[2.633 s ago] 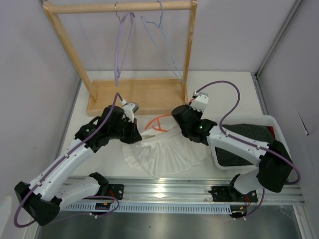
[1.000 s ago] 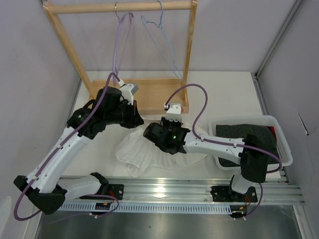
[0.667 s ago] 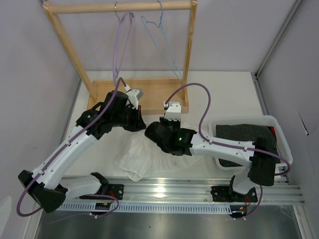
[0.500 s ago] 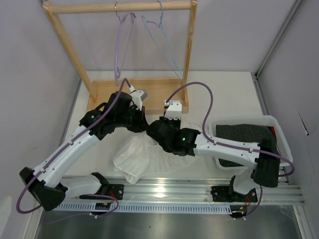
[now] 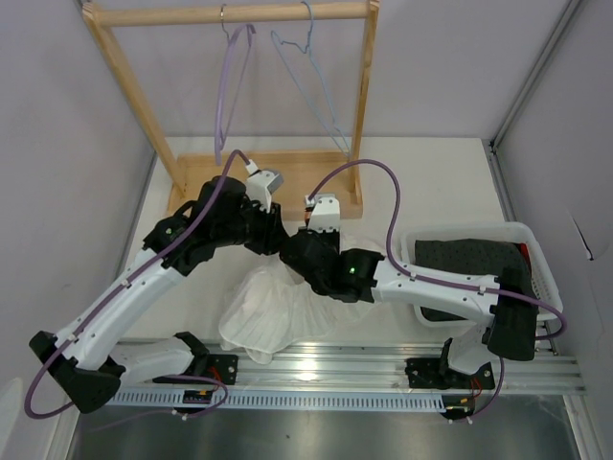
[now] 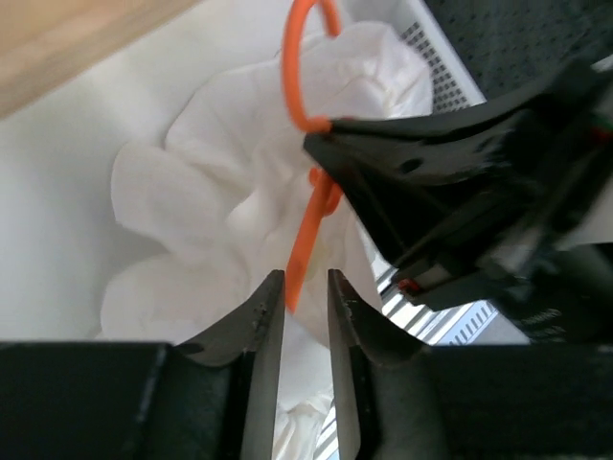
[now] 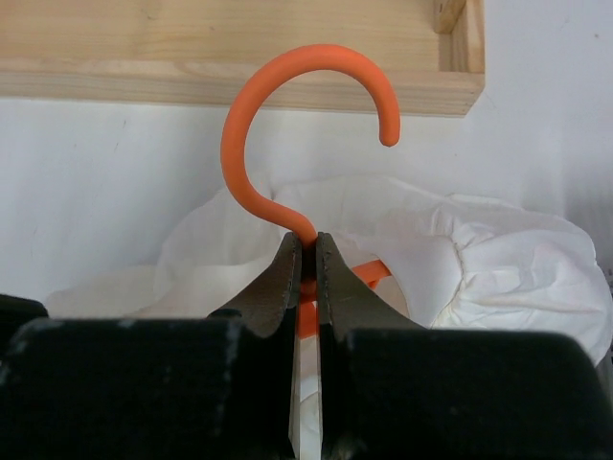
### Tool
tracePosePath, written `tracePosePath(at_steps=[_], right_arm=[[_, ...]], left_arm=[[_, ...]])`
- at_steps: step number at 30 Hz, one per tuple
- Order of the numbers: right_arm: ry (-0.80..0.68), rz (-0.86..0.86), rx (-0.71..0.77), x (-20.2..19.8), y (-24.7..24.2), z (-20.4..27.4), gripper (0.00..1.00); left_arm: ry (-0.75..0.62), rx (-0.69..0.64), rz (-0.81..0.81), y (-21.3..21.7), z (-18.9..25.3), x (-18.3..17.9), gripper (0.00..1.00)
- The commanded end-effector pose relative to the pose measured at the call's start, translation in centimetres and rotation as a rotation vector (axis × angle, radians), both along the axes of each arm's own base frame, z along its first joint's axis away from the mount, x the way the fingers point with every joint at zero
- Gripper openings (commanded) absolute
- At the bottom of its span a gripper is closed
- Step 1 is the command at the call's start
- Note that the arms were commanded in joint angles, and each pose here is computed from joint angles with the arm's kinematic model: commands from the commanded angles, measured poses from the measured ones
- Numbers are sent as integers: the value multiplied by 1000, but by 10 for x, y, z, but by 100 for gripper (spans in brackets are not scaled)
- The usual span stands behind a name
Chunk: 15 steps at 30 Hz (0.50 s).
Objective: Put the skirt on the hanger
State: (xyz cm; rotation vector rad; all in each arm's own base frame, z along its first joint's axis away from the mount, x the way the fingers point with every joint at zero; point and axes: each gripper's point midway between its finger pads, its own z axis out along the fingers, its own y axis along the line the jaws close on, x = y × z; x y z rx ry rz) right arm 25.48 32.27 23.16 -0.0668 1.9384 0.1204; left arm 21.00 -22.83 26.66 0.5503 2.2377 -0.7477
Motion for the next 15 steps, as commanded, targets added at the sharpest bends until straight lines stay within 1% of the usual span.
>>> tracePosePath(at_steps=[1, 2, 4, 8, 10, 11, 13, 15], right_arm=[[-52, 39, 127, -2, 14, 47, 0], [-48, 49, 128, -3, 14, 48, 0], [-52, 56, 129, -3, 14, 53, 0], [-49, 82, 140, -3, 14, 60, 0], [-40, 92, 152, -1, 13, 63, 0], [-37, 96, 160, -1, 13, 65, 0], [-38, 107, 178, -2, 11, 71, 0], [-43, 112, 186, -2, 9, 76, 0]], left_arm=[[-136, -82, -77, -8, 32, -3, 32], [-140, -93, -89, -9, 33, -4, 34], [-161, -109, -102, -9, 36, -7, 37], [-240, -121, -132, -6, 49, -10, 41], [-269, -98, -128, -1, 50, -8, 44], [-279, -66, -125, 2, 45, -5, 44], [-254, -24, -114, 5, 29, -3, 46], [-212, -56, -171, -4, 18, -12, 48]])
